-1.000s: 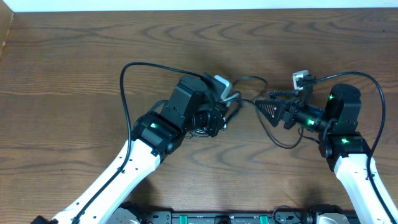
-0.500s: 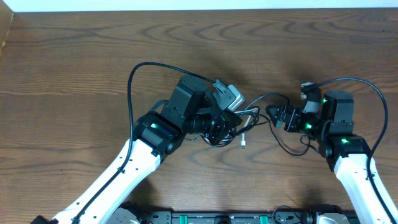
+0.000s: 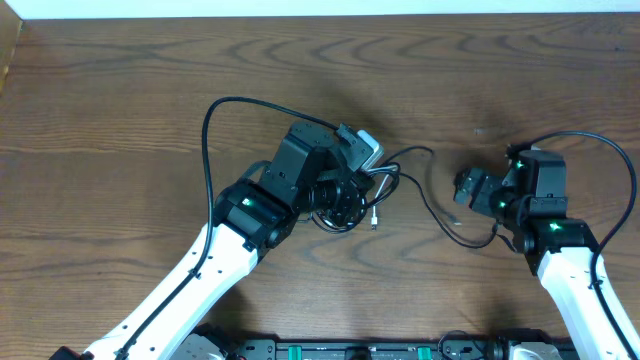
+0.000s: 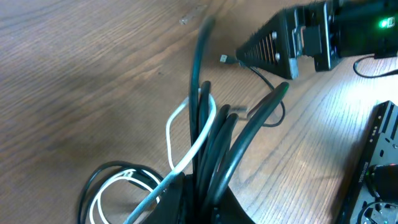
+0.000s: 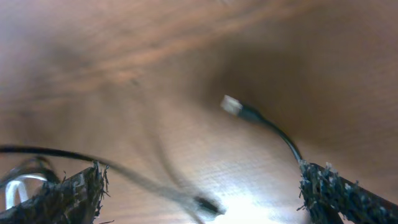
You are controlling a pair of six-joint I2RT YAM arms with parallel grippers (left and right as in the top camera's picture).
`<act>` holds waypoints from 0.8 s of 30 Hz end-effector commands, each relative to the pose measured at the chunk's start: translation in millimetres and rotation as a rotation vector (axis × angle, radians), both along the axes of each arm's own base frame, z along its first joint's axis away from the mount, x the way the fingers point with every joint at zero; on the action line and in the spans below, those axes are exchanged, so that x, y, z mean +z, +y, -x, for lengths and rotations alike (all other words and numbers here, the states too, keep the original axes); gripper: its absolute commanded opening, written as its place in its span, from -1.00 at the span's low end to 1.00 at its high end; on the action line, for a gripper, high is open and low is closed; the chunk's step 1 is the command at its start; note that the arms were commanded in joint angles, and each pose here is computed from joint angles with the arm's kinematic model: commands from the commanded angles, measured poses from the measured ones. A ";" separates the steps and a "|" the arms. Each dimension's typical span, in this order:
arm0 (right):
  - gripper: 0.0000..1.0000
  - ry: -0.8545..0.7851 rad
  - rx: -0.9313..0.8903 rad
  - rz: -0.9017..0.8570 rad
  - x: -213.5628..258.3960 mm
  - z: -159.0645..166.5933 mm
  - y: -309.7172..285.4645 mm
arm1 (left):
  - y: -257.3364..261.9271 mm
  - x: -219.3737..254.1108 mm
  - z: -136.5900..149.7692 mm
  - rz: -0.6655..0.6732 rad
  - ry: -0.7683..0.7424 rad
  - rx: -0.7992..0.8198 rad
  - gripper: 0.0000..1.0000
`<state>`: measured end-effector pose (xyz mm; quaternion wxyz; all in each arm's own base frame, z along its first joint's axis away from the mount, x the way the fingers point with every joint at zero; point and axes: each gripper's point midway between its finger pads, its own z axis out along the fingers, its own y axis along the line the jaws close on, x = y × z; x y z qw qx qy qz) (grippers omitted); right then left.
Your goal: Untangle cables
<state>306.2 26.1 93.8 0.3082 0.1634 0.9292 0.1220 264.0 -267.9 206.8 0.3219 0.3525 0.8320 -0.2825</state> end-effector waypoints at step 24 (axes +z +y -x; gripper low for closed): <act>0.99 -0.544 0.923 -0.577 145.4 23.1 138.6 | 39.1 43.7 -70.7 0.330 0.130 0.766 -0.85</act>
